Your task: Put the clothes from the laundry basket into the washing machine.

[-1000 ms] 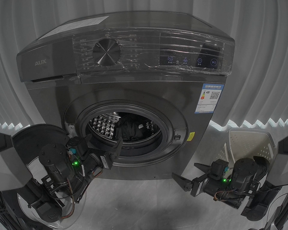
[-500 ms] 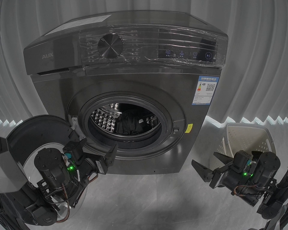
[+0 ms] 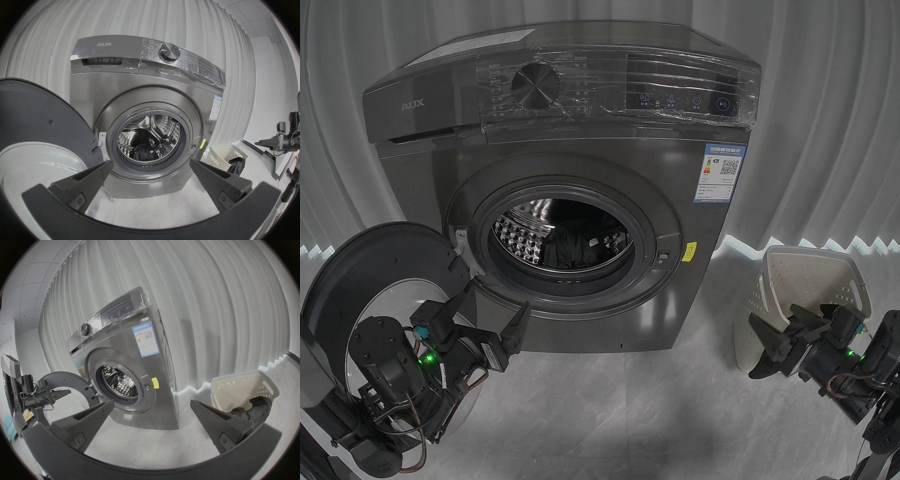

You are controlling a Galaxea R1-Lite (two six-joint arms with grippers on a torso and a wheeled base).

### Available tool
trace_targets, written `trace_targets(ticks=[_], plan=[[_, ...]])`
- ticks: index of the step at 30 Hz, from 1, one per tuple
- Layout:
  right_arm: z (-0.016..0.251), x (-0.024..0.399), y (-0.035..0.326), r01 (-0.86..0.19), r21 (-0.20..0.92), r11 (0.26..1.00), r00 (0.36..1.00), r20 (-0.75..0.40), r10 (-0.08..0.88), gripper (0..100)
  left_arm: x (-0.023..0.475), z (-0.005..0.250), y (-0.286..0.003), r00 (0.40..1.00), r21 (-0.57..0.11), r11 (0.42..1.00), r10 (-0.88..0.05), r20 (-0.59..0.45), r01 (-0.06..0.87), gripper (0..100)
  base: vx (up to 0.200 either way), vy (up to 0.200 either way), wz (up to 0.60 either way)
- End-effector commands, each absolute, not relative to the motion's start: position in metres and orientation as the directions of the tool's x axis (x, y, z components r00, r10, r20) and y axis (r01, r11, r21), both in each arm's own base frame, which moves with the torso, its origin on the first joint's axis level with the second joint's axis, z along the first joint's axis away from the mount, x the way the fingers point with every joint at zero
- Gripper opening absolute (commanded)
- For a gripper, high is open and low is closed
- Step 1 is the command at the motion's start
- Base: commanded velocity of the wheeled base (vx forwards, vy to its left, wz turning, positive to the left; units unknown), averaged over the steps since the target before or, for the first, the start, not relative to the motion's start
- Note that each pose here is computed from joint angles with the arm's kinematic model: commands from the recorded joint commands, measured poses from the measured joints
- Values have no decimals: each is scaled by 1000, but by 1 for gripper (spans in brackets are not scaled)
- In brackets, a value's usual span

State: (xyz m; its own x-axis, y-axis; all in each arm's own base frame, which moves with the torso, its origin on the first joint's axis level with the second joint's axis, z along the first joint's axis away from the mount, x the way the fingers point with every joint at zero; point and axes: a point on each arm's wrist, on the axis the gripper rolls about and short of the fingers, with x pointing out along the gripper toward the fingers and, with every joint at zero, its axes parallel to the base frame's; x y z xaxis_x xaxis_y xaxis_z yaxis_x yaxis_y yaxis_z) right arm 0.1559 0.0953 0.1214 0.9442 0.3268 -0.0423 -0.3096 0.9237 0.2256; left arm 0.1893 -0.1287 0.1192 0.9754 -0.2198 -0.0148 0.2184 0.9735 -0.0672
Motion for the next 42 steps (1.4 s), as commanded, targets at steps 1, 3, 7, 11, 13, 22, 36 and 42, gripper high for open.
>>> trace_targets(ticks=[1,3,7,11,13,22,36,42], plan=[[135,147,74,-251,226,941,967,27,252,100,181,123,-123,976,-72,974,-216,-4,215,100,-200,0,0],[142,146,62,-211,210,955,977,66,202,100,181,123,-121,977,-70,975,-213,-6,212,100,-200,0,0],[147,141,51,-160,204,966,986,85,145,100,177,129,-119,977,-75,974,-213,17,214,100,-100,0,0],[152,127,43,-125,214,969,990,87,109,100,169,130,-114,976,-50,975,-216,22,217,100,0,0,0],[152,115,38,-124,207,970,991,67,112,100,166,129,-111,977,-46,976,-213,14,213,100,0,0,0],[133,45,6,-6,143,990,1000,-19,9,100,150,130,-97,979,-56,978,-203,15,203,100,-133,0,0],[83,-16,-6,33,29,999,999,-26,-32,100,142,140,-78,993,-87,991,-100,67,105,100,-14,0,0],[83,-16,-6,41,21,999,999,-36,-40,100,136,147,-68,995,-117,992,-44,92,54,100,-167,0,0]])
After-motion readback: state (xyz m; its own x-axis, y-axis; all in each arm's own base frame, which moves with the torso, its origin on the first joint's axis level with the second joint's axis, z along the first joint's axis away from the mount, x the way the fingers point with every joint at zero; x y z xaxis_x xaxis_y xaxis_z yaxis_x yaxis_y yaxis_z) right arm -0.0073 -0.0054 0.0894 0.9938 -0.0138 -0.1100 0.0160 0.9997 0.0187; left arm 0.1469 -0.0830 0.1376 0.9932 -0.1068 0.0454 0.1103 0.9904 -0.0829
